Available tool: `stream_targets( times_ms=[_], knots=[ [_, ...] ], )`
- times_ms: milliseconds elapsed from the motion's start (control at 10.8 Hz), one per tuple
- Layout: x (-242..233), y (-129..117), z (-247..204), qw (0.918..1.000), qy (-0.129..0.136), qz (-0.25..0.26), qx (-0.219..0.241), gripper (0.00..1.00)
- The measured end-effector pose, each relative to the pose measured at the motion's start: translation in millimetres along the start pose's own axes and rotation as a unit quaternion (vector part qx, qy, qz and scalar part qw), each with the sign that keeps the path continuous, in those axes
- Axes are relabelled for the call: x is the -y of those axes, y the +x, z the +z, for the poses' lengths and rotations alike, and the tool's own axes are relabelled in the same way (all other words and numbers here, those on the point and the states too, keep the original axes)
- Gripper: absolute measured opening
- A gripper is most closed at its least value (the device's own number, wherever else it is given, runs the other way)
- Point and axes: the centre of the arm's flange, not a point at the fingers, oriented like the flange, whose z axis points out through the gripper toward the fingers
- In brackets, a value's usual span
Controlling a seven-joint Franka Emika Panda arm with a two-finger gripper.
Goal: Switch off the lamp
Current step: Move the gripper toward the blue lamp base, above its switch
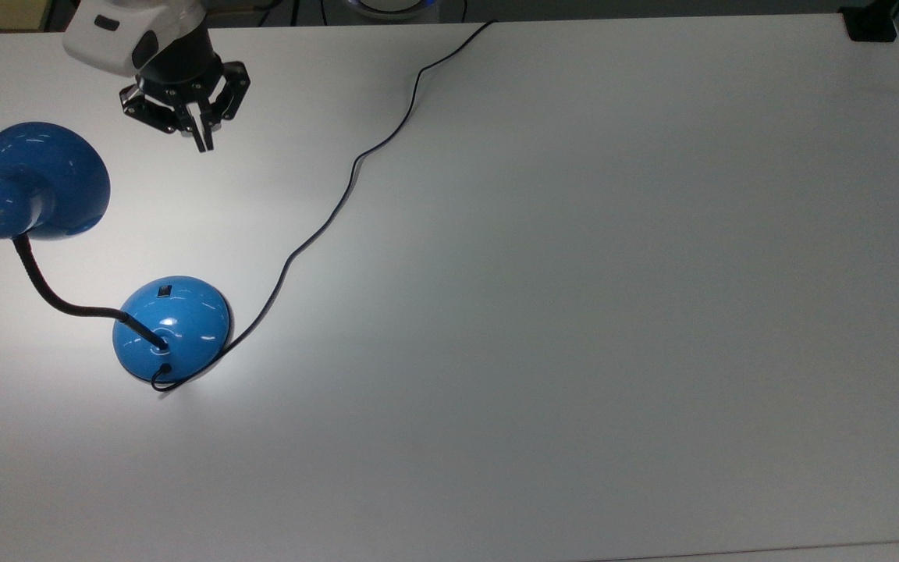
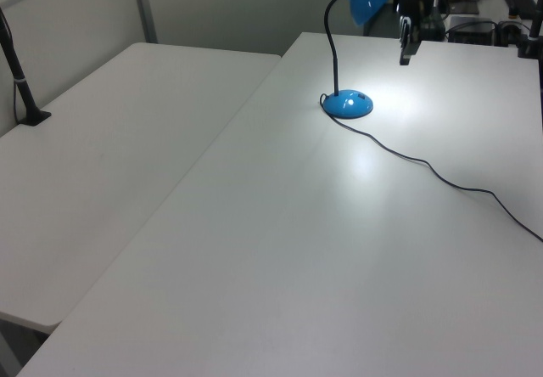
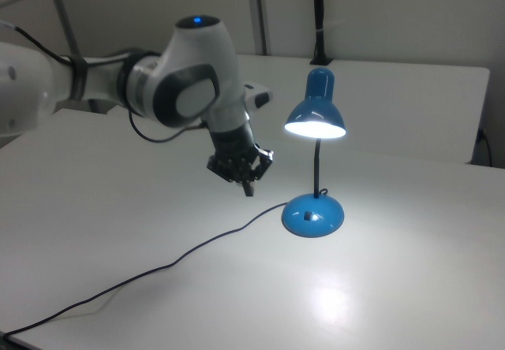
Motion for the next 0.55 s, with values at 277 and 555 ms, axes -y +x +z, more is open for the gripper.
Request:
stream_targets(
  times_ms=[277,555],
  knots=[
    [-14,-4,60,0.9962,-0.035,0.045,-0.066,0.01],
    [-19,-22,100,0.9810,-0.063,0.112,-0.146,0.01]
  ],
)
